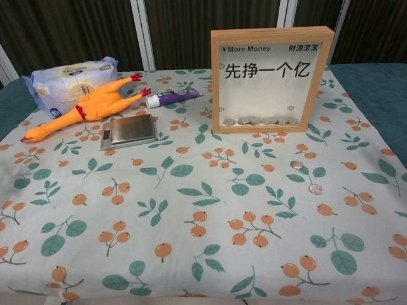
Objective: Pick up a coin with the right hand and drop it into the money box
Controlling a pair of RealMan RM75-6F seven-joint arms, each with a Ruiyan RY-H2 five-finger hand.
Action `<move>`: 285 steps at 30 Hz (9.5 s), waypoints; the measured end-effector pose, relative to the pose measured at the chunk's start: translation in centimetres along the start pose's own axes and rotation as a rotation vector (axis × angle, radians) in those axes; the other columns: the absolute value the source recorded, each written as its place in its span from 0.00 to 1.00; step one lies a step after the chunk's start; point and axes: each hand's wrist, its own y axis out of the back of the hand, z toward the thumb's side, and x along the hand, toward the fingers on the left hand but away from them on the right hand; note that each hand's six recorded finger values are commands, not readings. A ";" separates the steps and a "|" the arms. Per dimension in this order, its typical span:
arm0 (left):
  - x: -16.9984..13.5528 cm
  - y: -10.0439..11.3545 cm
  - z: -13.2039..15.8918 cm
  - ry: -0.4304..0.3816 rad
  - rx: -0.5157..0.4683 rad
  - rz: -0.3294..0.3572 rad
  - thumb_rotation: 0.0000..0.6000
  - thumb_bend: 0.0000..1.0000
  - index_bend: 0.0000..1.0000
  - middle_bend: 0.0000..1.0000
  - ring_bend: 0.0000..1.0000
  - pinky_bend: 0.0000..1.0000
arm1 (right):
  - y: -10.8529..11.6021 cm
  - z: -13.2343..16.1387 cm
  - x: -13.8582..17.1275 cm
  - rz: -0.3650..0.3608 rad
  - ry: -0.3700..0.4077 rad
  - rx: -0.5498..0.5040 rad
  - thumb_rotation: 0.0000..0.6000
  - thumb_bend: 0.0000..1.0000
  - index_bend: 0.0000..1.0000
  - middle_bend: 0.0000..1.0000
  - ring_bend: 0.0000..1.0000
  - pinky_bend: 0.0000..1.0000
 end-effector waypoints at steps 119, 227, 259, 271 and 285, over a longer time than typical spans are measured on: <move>-0.4 -0.2 -1.7 0.048 -0.017 -0.006 1.00 0.36 0.00 0.00 0.00 0.00 | -13.3 17.5 -8.4 0.124 0.286 0.136 1.00 0.41 0.56 0.00 0.00 0.00; -0.3 0.1 -2.2 0.054 -0.046 -0.002 1.00 0.36 0.00 0.00 0.00 0.00 | -0.6 19.1 -11.6 -0.229 0.337 -0.129 1.00 0.58 0.76 0.12 0.00 0.00; -0.1 0.2 -1.9 0.045 -0.044 -0.012 1.00 0.36 0.00 0.00 0.00 0.00 | 10.2 26.6 -26.7 -0.148 0.302 0.153 1.00 0.58 0.77 0.12 0.00 0.00; -0.1 -0.1 -2.4 0.059 -0.051 -0.020 1.00 0.36 0.00 0.00 0.00 0.00 | 8.0 26.4 -27.5 -0.061 0.283 0.189 1.00 0.58 0.77 0.12 0.00 0.00; -0.1 -0.1 -2.5 0.063 -0.047 -0.019 1.00 0.36 0.00 0.00 0.00 0.00 | 7.3 26.6 -27.5 -0.039 0.280 0.196 1.00 0.58 0.56 0.12 0.00 0.00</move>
